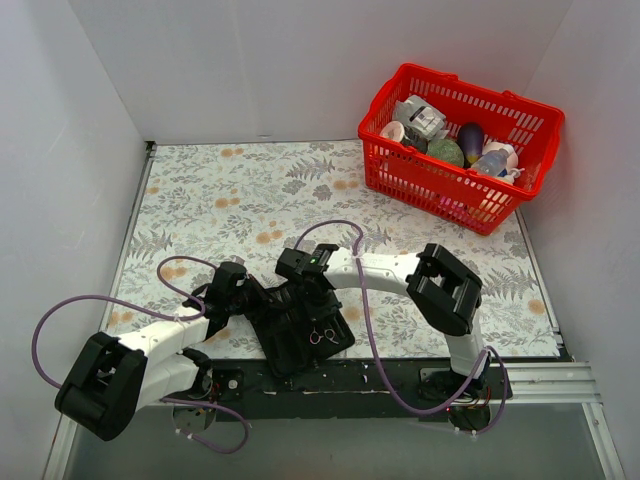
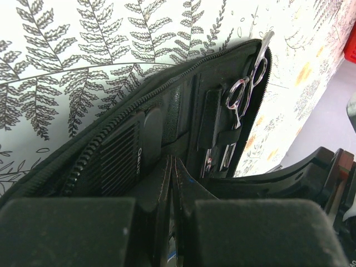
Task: Sort the hair-cutting tools
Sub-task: Adjust the scissors in the hairdressing tool bag.
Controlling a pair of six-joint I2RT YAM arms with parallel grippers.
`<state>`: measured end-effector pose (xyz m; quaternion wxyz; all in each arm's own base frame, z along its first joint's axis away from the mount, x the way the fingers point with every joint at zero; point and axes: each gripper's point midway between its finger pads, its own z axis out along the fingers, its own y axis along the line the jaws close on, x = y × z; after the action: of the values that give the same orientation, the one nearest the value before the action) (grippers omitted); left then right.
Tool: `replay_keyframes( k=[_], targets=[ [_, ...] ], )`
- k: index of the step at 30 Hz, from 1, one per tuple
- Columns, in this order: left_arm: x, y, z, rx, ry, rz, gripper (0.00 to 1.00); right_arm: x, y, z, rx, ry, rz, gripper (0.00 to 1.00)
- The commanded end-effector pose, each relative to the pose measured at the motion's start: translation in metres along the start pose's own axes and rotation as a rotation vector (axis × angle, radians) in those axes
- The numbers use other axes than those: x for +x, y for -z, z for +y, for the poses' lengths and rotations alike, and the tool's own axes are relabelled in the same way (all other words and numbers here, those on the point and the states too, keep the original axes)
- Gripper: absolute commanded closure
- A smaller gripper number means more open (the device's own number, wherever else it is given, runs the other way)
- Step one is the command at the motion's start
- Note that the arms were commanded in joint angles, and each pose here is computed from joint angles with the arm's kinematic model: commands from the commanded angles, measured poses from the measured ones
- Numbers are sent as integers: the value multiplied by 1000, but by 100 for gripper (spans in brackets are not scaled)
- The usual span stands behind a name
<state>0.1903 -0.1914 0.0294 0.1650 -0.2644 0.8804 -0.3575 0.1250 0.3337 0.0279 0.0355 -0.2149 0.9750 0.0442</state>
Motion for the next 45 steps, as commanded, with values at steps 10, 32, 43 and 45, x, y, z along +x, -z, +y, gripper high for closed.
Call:
replay_keyframes(
  k=[10, 32, 43, 45],
  targets=[
    [-3, 3, -3, -15, -22, -10, 100, -78, 11, -10, 31, -35, -261, 6],
    [-14, 10, -24, -1, -42, -43, 100, 37, 78, -51, -130, -5, -368, 9],
    [-15, 9, -23, -8, -47, -41, 100, 23, 63, -29, -53, 60, -336, 75],
    [-14, 9, -22, -14, -45, -39, 100, 18, 63, -25, -44, 71, -338, 82]
  ],
)
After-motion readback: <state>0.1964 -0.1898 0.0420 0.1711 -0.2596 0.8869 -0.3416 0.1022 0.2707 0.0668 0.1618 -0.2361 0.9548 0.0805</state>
